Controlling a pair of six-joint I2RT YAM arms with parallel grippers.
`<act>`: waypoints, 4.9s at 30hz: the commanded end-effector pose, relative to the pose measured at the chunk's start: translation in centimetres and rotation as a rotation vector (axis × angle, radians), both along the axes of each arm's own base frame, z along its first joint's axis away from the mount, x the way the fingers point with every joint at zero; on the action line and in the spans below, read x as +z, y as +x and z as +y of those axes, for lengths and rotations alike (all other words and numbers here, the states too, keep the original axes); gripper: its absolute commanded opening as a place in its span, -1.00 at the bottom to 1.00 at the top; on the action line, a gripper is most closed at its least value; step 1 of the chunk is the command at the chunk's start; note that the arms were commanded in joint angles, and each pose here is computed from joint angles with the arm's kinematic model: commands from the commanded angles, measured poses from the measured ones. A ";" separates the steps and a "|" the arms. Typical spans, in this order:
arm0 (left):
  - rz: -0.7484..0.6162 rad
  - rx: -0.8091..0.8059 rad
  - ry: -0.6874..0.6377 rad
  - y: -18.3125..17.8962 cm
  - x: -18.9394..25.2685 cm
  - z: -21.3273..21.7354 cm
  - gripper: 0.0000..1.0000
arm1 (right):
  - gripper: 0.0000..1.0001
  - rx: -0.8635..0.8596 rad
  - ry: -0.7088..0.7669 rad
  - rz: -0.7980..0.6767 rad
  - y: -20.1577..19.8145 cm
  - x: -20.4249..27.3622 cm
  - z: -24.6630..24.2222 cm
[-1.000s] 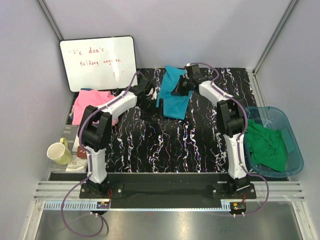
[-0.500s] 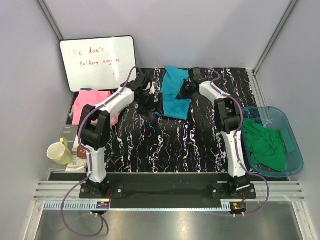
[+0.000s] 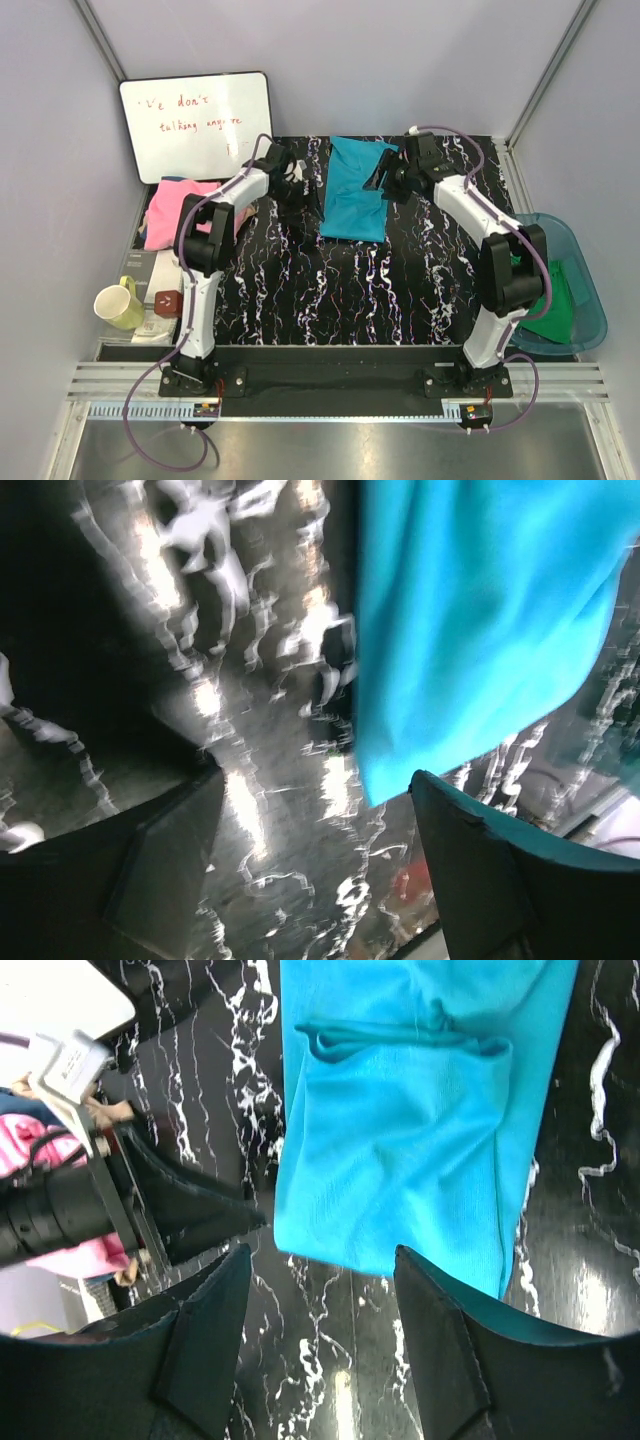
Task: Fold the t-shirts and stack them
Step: Fold the folded rectangular tshirt in 1/3 of the way, then grab one side of the 2/3 rectangular tshirt with both arms, then fold the long partially folded tshirt into a neat square, then smooth out wrinkles on the folded tshirt
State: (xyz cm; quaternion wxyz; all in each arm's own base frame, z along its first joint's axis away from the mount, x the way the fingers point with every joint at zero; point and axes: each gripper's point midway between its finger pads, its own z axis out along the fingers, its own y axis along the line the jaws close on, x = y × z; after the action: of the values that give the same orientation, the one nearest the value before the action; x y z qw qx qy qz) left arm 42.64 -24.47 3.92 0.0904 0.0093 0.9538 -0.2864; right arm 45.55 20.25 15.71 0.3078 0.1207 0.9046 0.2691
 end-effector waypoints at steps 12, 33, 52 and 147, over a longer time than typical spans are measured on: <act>0.023 -0.032 -0.112 0.1 -0.7 -4.4 0.26 | 0.26 -0.145 -0.055 0.319 -4.3 -10.4 -2.4; 0.094 -0.087 -0.103 -5.9 0.0 -4.7 -1.00 | -0.99 0.014 0.013 0.443 -8.4 -12.3 -0.7; -0.010 -0.180 -0.035 -19.1 7.8 -1.3 -1.00 | -0.97 0.182 0.122 0.270 -19.3 -2.6 0.7; -0.203 0.224 -0.016 -2.1 12.4 14.3 0.98 | -1.00 0.219 0.461 0.058 13.8 -9.0 17.0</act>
State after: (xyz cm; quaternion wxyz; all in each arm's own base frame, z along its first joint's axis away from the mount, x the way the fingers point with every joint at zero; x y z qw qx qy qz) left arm 41.32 -10.63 14.83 0.1990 -0.0863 0.9342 -0.2834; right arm 54.56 40.12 7.36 0.1802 0.0172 0.8562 0.4840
